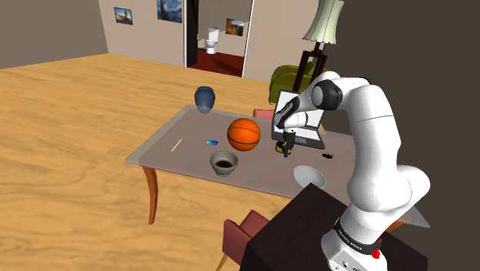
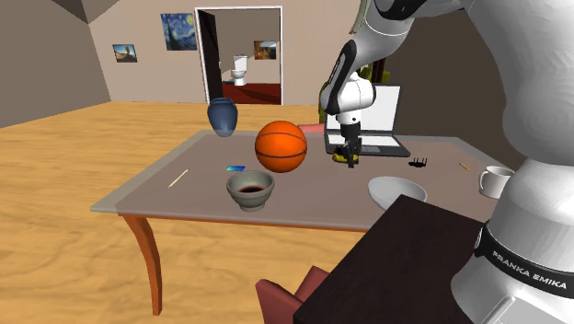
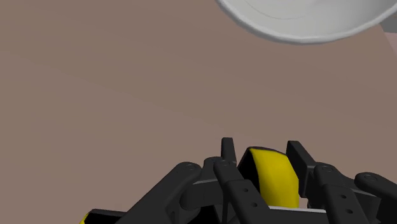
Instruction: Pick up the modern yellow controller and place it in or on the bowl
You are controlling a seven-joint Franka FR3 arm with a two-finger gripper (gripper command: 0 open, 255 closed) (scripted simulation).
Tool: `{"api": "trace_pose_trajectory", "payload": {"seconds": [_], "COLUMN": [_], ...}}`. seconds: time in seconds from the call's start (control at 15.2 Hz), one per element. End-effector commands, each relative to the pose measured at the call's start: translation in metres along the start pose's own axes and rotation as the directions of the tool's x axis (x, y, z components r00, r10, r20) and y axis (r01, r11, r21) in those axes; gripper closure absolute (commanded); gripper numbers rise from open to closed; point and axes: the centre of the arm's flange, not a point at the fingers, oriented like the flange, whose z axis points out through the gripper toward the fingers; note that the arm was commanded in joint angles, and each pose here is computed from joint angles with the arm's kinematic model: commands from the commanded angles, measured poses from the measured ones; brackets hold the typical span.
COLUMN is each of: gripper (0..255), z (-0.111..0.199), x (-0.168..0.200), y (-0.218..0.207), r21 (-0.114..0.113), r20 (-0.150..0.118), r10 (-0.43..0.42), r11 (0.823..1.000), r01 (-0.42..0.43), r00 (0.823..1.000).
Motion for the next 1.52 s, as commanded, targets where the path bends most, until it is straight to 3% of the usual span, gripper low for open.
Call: {"api": "trace_pose_trajectory", "payload": {"seconds": [0.0, 0.92, 1.45], "gripper": [255, 255, 255], "z": [-0.01, -0.079, -0.086], "x": [-0.002, -0.017, 0.027], "y": [0.0, -0.001, -0.097], "r21": [0.0, 0.0, 0.0], "r20": [0.0, 0.0, 0.0], "r10": [0.0, 0.0, 0.0], "r11": [1.0, 1.0, 1.0], "r01": [0.0, 0.0, 0.0], "r00": [1.0, 1.0, 1.0]}}
